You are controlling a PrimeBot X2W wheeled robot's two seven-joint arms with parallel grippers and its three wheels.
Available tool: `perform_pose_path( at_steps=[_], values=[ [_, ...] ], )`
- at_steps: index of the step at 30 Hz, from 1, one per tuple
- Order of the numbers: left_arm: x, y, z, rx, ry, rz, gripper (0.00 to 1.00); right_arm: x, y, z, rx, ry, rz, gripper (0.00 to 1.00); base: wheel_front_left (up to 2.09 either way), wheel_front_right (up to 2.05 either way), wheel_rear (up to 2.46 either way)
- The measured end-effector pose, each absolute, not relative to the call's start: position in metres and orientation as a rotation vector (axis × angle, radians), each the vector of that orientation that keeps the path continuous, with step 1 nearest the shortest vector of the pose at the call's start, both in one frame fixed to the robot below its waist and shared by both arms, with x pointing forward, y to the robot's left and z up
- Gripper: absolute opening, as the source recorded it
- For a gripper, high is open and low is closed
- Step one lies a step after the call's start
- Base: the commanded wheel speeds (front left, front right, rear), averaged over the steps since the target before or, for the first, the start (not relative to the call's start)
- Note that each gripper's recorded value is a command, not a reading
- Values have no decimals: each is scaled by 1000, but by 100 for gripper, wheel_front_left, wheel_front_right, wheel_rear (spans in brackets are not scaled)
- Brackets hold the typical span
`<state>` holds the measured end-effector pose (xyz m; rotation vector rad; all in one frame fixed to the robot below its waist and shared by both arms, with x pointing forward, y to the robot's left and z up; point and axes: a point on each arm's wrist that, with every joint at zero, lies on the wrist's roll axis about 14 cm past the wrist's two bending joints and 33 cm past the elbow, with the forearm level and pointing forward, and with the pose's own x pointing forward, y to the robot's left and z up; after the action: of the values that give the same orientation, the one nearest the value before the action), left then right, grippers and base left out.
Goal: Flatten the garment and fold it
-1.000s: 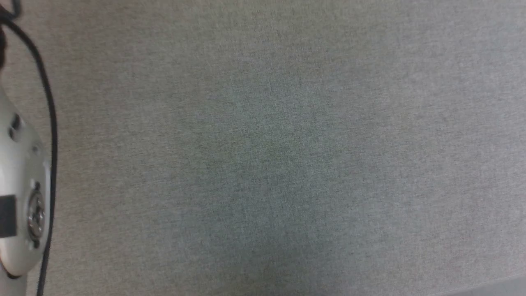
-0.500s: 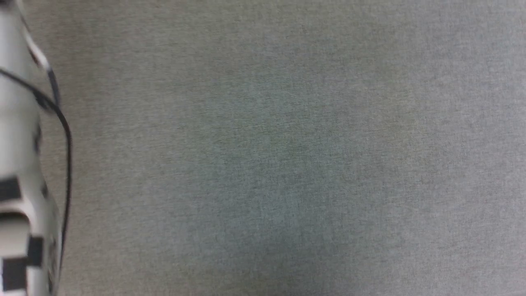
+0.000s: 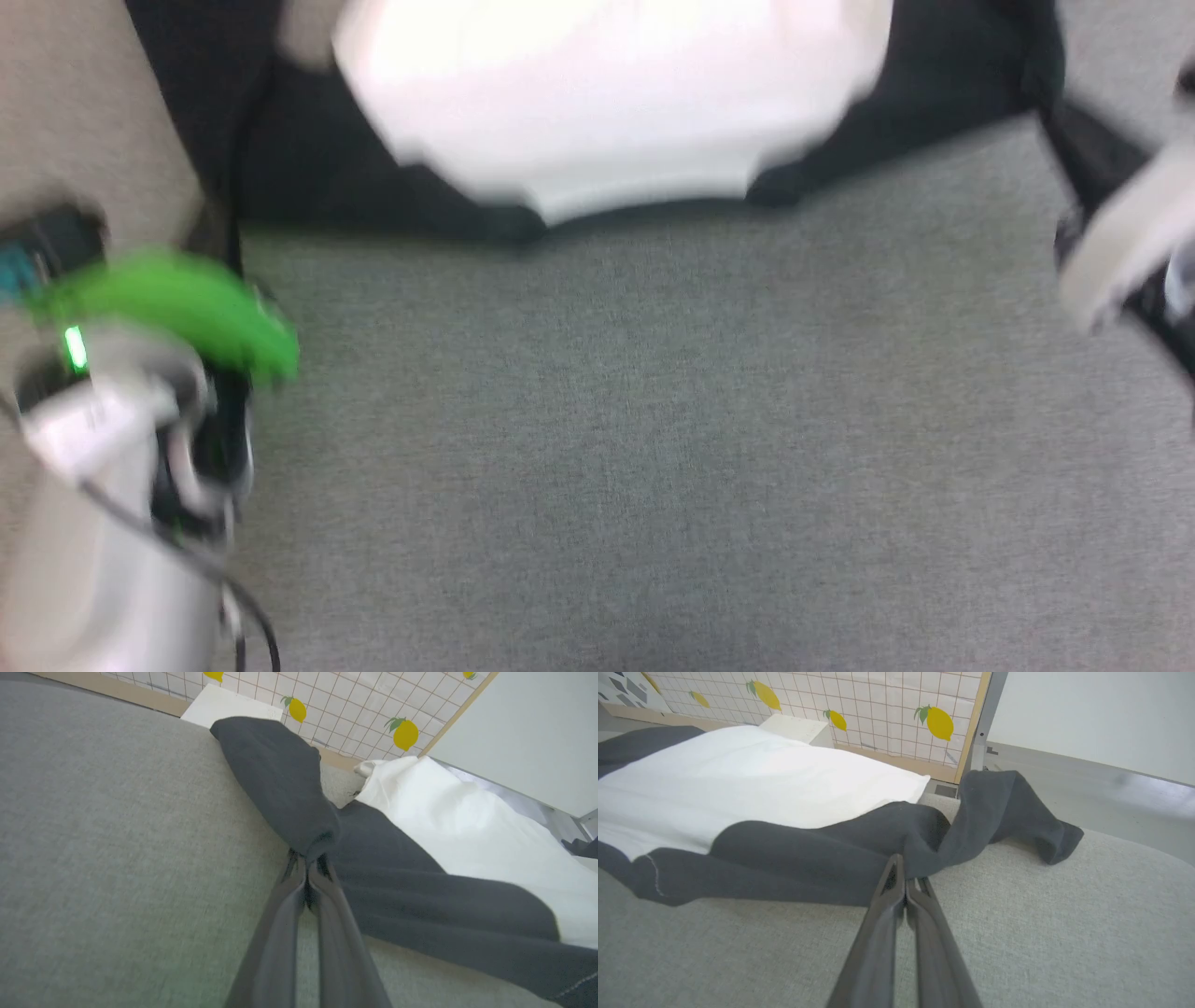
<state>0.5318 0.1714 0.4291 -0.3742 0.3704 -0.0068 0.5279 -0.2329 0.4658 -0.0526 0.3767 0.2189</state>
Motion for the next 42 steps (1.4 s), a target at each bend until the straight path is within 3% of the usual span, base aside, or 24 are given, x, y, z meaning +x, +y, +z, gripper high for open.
perform_pose_path(
  at_steps=[8, 16, 21, 28, 35, 36, 37, 38, 39, 42],
  values=[
    [429, 173, 418, -461, 541, 29, 0, 435, -243, 449, 83, 452, 101, 0, 0, 0, 0],
    [374, 190, 429, -486, 573, 87, 0, 378, -234, 449, 153, 524, 52, 0, 0, 0, 0],
    [341, 193, 422, -521, 629, 118, 0, 344, -234, 433, 125, 663, 29, 0, 0, 0, 0],
    [320, 186, 397, -560, 694, 140, 0, 311, -226, 399, 135, 828, 8, 0, 0, 0, 0],
    [319, 171, 376, -622, 702, 140, 0, 299, -221, 369, 155, 866, -15, 0, 0, 0, 0],
    [320, 170, 376, -622, 695, 140, 6, 298, -219, 367, 162, 865, -16, 0, 0, 0, 0],
    [322, 169, 375, -625, 687, 142, 46, 298, -217, 366, 169, 860, -14, 0, 0, 0, 0],
    [322, 167, 374, -628, 683, 137, 100, 299, -215, 366, 172, 849, -10, 80, 0, 0, 0],
    [323, 166, 374, -625, 683, 133, 100, 299, -214, 365, 175, 842, -8, 100, 0, 0, 0],
    [325, 159, 377, -633, 670, 106, 100, 303, -214, 372, 183, 787, -12, 100, 0, 0, 0]
  ],
)
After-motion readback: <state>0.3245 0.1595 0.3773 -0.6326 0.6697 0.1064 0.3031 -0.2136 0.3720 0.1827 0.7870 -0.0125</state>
